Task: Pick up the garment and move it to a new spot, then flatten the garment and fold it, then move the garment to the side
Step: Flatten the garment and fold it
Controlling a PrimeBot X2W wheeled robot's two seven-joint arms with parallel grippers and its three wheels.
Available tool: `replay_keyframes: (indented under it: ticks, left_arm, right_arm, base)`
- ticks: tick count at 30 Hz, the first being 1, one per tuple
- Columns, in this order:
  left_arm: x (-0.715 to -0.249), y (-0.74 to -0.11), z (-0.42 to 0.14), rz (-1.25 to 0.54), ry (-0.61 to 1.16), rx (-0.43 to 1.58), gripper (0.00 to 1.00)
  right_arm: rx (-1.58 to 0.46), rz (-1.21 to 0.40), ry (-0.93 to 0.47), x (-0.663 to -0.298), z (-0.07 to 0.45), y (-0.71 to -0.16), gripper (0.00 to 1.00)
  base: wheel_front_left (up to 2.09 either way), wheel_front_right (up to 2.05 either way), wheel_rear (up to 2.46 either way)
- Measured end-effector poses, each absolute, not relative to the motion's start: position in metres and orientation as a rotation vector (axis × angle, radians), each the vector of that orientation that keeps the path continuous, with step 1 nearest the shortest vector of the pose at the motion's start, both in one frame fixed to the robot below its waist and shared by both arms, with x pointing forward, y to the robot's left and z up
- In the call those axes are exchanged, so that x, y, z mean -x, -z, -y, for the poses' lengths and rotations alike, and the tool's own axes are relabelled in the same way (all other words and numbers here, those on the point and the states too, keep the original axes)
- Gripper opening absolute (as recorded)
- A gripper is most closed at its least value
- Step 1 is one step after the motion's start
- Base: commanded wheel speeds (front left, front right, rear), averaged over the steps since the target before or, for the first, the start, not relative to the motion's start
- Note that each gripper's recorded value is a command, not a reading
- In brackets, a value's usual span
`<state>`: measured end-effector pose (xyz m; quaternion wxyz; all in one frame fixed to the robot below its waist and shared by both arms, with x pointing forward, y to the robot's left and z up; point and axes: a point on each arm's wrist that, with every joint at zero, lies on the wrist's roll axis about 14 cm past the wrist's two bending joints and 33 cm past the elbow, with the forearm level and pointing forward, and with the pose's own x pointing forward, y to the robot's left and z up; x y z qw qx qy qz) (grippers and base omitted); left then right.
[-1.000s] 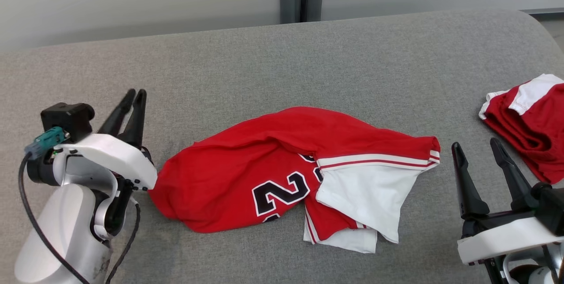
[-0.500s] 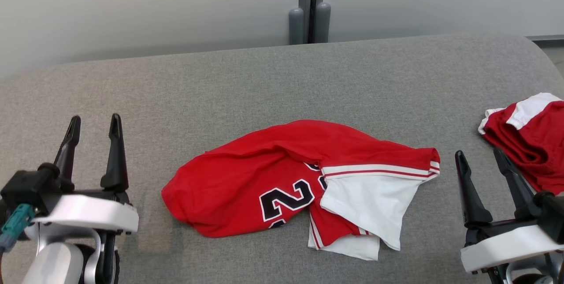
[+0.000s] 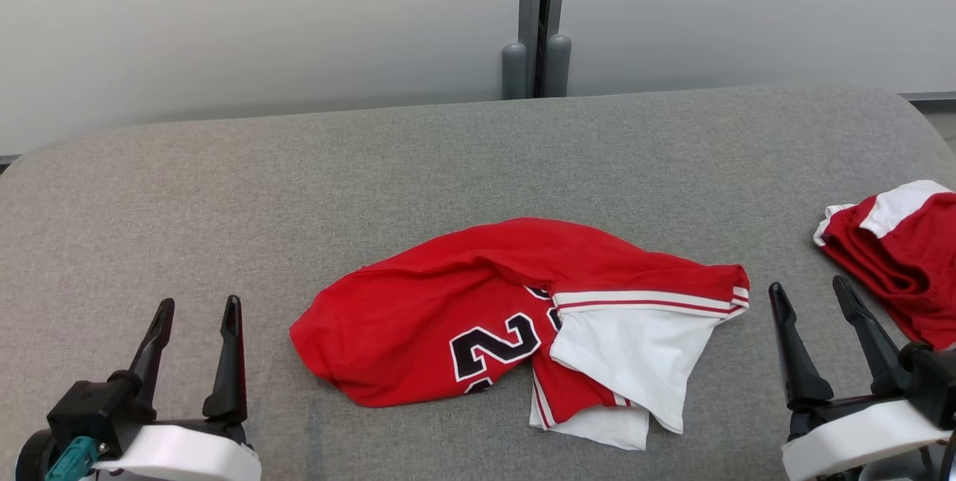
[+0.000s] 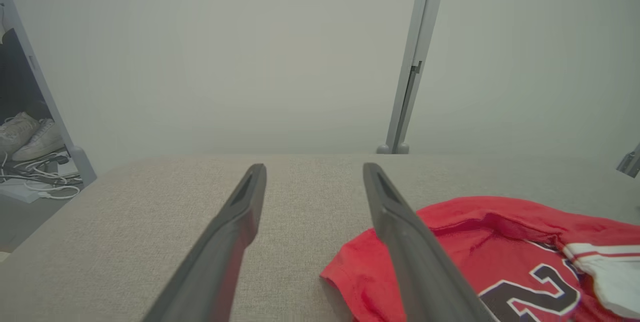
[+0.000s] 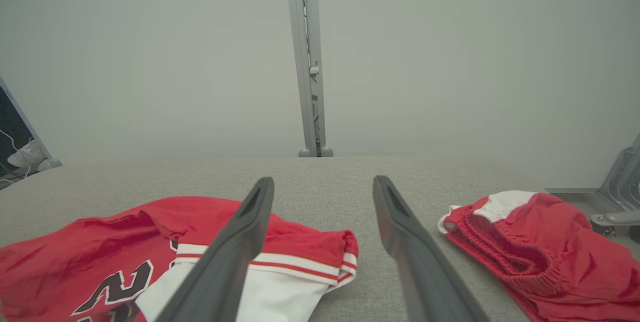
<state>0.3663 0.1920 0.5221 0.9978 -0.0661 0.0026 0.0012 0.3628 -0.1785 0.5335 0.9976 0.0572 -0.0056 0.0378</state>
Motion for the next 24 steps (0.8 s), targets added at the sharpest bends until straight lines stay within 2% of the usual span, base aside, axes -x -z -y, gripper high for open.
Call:
replay_keyframes:
  ticks: [24]
  left_arm:
    - [-0.364, -0.512, -0.200, -0.048, -0.031, 0.141, 1.00]
  right_arm:
    - [-0.117, -0.001, -0.079, -0.368, 0.178, -0.531, 1.00]
  base:
    - [0.00, 0.00, 0.00]
